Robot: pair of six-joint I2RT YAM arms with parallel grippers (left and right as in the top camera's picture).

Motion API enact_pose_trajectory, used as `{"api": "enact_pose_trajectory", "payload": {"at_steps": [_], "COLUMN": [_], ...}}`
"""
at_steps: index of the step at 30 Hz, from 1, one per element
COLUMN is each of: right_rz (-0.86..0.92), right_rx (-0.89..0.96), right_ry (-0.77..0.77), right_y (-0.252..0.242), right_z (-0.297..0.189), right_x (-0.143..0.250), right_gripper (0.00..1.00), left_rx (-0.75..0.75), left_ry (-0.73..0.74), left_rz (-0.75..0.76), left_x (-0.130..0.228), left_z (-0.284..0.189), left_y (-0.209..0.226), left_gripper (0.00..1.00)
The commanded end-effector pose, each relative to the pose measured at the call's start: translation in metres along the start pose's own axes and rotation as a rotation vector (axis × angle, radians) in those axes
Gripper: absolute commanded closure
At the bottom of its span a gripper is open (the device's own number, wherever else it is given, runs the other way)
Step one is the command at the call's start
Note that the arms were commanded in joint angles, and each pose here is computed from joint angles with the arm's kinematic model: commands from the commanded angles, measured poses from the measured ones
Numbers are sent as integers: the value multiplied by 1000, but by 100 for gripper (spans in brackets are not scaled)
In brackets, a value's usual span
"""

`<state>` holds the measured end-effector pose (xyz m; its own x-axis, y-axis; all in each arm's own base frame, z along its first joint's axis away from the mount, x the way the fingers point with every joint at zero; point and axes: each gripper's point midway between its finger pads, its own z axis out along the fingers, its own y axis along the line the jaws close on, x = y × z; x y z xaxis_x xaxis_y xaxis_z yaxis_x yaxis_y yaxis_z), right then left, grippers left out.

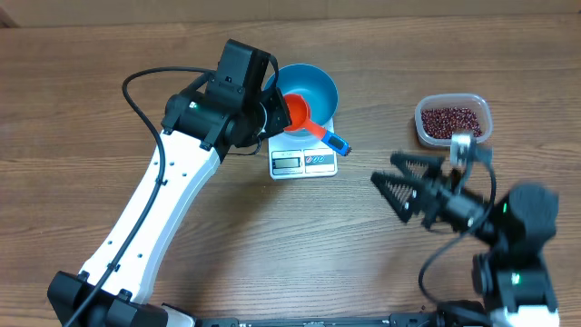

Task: Scoop item into bowl and weigh 150g on scale
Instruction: 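Reach the right gripper to the scoop handle and grasp it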

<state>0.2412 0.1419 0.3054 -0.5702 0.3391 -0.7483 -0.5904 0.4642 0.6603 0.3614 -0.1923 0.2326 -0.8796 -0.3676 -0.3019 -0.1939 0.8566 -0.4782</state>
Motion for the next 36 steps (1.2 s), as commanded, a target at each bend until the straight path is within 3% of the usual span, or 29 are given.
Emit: {"api": "enact_pose_trajectory", "payload": {"at_steps": [1, 4, 6, 7, 9, 12, 22, 26, 31, 36], "right_rz": [18, 112, 270, 462, 468, 448, 360, 348, 343, 339], "right_rx": [-136, -157, -118, -69, -89, -92, -48, -30, 3, 19], "right_ry": [124, 171, 176, 192, 215, 219, 177, 170, 165, 155], "right_y": [11, -10, -32, -56, -70, -69, -47, -41, -35, -35], "right_z": [12, 30, 41, 50, 61, 73, 115, 126, 138, 141], "right_x": [-13, -22, -23, -18, -13, -10, 4, 11, 22, 23], "right_gripper": [0, 0, 0, 0, 12, 18, 20, 25, 43, 54], "left_rx": [-4, -4, -6, -7, -24, -54, -86, -103, -115, -131], "left_ry": [-8, -8, -6, -5, -25, -52, -45, -28, -5, 13], "left_rz": [-80, -124, -134, -135, -164, -202, -209, -192, -183, -136], "left_x": [-1, -1, 0, 0, -3, -7, -4, 0, 5, 9], "left_z": [1, 1, 1, 1, 1, 0, 3, 3, 2, 2], "left_y": [-2, -2, -1, -1, 2, 8, 15, 19, 21, 25], "left_gripper": [96, 96, 96, 96, 96, 96, 96, 96, 96, 96]}}
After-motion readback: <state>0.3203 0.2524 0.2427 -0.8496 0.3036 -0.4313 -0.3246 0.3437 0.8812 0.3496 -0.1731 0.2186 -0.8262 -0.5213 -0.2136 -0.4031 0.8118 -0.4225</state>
